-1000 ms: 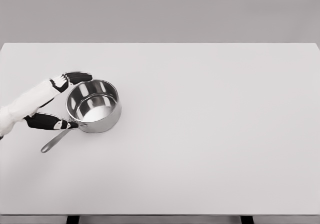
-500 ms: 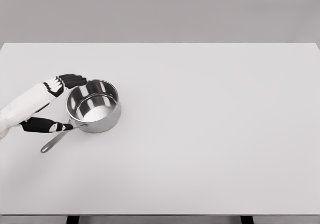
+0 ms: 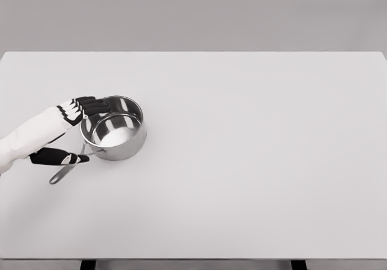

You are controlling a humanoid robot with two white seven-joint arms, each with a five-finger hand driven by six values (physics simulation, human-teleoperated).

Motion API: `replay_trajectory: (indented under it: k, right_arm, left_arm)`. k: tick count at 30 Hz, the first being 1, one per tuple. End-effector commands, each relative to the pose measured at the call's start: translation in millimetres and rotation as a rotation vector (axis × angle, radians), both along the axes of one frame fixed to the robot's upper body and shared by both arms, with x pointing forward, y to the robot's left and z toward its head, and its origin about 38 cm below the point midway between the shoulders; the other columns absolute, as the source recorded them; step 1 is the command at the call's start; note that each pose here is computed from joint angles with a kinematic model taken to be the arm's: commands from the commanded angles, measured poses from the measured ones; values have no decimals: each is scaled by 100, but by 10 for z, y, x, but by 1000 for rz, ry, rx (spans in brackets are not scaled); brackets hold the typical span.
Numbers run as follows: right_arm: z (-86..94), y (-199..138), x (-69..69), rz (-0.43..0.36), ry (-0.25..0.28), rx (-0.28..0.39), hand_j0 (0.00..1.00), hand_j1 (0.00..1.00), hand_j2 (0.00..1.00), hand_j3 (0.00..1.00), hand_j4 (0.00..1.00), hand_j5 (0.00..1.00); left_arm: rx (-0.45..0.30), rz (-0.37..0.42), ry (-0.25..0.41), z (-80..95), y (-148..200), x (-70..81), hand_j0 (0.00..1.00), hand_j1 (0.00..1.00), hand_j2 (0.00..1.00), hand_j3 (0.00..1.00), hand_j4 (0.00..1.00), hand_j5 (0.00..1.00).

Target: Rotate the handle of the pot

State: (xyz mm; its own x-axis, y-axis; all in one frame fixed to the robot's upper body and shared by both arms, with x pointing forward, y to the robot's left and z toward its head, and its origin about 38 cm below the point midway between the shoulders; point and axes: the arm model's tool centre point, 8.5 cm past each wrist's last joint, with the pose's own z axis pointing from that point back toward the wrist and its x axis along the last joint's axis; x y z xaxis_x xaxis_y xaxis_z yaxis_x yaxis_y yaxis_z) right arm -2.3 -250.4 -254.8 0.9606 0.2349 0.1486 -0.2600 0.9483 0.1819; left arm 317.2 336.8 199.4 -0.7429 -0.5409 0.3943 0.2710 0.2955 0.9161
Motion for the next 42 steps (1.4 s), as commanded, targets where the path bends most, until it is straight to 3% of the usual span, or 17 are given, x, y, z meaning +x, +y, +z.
replay_trajectory:
  k: [1,14,21,29,42]
  right_arm:
    - [0,0,0,0,0,0,100,100,100,100,100,100]
    - [0,0,0,0,0,0,100,100,100,100,100,100]
    - [0,0,0,0,0,0,100,100,100,100,100,100]
    - [0,0,0,0,0,0,100,100,100,100,100,100]
    - [0,0,0,0,0,0,100,100,100,100,100,100]
  left_arm:
    - [23,-5,-19,20,6,6,100,100,100,100,100,100]
    - [68,-14,-23,-57,15,-46,100,100,100,100,100,100]
    - [70,-14,7,-150,24,-108,100,100,100,100,100,100]
    - [105,-10,-39,-65,62,-72,100,100,100,100,100,100]
    - [134,-21,-23,-174,58,-139,100,100,100,100,100,100]
